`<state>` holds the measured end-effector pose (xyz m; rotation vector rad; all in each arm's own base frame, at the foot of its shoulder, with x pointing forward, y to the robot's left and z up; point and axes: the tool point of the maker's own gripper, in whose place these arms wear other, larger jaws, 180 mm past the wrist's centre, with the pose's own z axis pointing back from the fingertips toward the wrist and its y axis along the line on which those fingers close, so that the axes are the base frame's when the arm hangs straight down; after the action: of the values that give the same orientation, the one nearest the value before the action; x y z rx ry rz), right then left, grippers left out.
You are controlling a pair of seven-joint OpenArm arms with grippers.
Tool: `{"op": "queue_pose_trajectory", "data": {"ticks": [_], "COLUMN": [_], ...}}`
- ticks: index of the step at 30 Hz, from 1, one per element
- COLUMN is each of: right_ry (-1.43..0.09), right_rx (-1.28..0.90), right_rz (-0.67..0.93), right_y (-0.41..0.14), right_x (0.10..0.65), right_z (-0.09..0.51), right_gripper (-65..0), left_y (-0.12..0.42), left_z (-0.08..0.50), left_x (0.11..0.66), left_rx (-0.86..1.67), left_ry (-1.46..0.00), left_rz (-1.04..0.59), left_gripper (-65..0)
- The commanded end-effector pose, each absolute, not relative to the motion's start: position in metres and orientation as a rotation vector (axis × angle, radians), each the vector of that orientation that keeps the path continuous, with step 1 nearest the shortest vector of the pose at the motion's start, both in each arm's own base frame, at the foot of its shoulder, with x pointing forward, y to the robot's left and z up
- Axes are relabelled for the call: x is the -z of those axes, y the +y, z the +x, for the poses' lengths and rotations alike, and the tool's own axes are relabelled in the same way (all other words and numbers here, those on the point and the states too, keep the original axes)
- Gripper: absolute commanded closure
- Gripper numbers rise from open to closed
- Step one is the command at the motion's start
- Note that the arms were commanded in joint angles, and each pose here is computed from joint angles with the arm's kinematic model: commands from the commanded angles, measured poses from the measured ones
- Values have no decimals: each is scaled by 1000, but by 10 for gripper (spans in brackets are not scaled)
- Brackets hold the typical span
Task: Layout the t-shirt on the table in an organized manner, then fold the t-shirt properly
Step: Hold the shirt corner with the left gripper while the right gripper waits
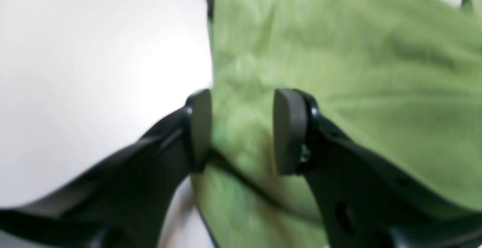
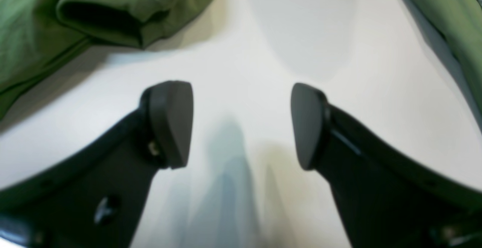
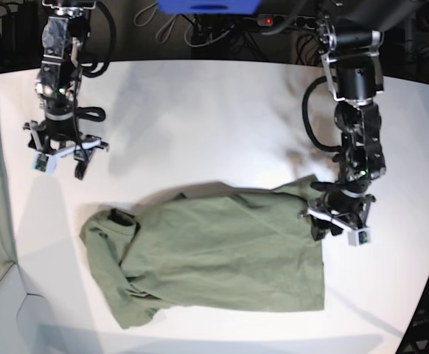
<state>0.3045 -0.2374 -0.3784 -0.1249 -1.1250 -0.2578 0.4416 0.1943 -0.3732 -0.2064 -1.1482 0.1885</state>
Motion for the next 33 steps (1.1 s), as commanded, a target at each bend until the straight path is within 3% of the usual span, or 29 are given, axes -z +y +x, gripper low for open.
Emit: {"op": "queue_pose_trajectory", "data": {"ticks": [1, 20, 33], "right_ry": [-1181, -1184, -1186], "right_rx": [247, 247, 236], "right_rz": [-133, -133, -143], "right_y": [-241, -241, -245], "right_x": [364, 363, 361], "right_z": [312, 313, 314], "right_gripper": [-407, -408, -408], "left_y": [198, 204, 227], "left_z": [454, 452, 452], "left_x": [351, 351, 354], "left_rx": [-188, -194, -272], "left_ry": [-1217, -1219, -1203], "left_rz": [-208, -195, -76], "left_gripper": [-267, -266, -267]}}
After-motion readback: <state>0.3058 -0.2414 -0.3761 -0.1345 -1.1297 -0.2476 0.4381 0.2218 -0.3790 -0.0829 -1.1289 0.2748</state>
